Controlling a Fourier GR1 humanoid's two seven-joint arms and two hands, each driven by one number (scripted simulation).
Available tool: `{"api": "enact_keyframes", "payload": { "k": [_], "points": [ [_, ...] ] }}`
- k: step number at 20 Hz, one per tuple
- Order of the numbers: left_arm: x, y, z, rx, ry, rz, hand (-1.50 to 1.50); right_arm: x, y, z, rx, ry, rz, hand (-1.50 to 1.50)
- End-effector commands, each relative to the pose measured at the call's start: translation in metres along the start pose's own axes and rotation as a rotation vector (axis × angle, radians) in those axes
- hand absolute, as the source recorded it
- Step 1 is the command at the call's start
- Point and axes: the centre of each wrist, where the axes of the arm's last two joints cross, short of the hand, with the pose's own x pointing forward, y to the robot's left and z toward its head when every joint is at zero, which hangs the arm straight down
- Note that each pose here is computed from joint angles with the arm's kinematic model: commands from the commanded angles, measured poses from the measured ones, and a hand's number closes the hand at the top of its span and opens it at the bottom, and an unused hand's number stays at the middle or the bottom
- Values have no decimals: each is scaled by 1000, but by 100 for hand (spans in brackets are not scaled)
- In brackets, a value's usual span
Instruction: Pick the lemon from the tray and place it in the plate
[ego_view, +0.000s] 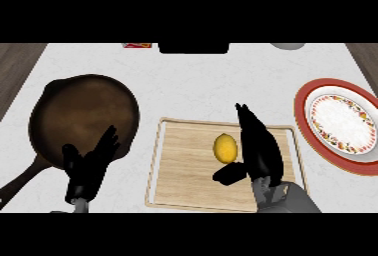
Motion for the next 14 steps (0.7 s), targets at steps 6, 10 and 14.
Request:
{"api": "enact_keyframes", "payload": {
  "k": [6,10,14],
  "points": [
    [1,3,-21,2,-2,-4,0,-9,22,-1,-12,80,99,-150],
    [1,-6,-9,-1,10,-11,0,-24,31,-14,6,92,100,-150],
    [-8,-10,-13,1,-5,1,0,-12,54,-39,50,98,124,-150]
  ]
}}
